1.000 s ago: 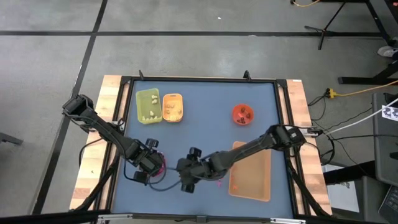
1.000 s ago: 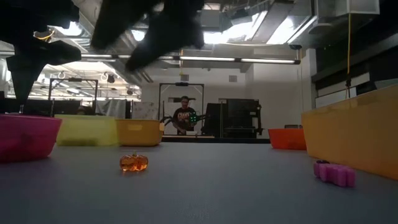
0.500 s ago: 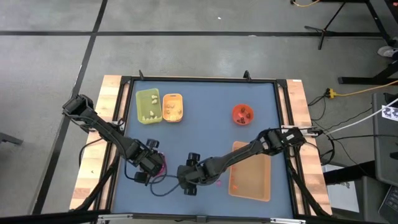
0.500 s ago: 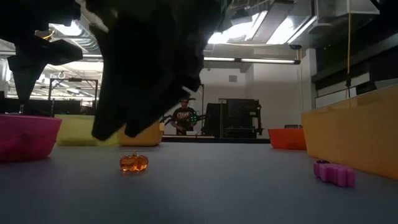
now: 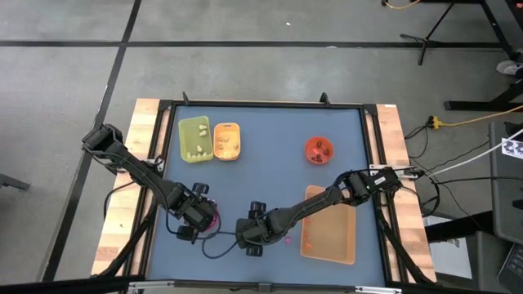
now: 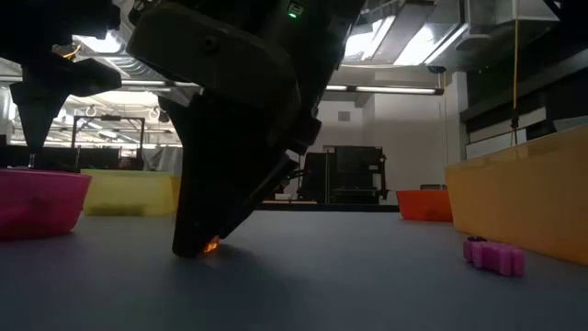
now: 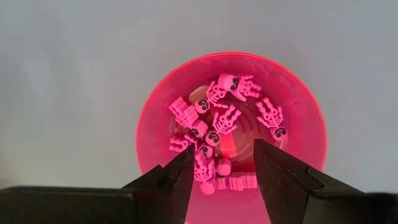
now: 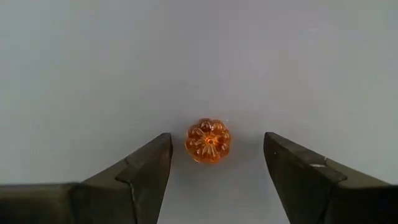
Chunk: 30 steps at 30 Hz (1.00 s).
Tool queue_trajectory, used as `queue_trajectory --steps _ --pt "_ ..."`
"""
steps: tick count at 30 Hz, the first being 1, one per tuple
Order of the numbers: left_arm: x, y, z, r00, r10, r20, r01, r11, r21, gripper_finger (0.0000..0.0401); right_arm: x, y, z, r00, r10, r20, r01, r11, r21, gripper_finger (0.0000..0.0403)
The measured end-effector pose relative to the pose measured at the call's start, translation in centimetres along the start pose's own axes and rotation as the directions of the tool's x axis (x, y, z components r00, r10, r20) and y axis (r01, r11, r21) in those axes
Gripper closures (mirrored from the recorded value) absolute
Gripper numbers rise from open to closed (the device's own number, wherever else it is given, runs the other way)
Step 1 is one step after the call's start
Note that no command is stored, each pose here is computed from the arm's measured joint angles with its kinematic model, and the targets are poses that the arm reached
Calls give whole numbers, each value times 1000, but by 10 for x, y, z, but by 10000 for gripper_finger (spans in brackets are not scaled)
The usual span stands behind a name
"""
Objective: Sort Halloween decoration
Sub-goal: Put the orange pumpkin toy into the orange bin
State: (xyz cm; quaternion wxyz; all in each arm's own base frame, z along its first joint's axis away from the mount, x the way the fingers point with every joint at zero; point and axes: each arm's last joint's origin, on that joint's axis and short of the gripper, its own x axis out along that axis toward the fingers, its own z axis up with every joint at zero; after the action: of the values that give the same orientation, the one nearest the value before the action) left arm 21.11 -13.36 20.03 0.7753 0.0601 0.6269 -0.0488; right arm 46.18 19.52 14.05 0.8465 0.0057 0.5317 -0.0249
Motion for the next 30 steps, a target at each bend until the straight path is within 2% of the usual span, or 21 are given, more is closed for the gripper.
queue_trajectory --steps 8,20,30 --pt "0 0 0 1000 0 0 0 1000 0 254 1 0 0 1000 10 -3 -10 1000 0 154" --pt "0 0 0 1000 0 -1 0 1000 0 254 1 2 1 999 30 12 -30 1000 3 264" --pt "0 0 0 1000 0 -1 0 1000 0 254 1 2 2 1000 26 16 -26 1000 3 305"
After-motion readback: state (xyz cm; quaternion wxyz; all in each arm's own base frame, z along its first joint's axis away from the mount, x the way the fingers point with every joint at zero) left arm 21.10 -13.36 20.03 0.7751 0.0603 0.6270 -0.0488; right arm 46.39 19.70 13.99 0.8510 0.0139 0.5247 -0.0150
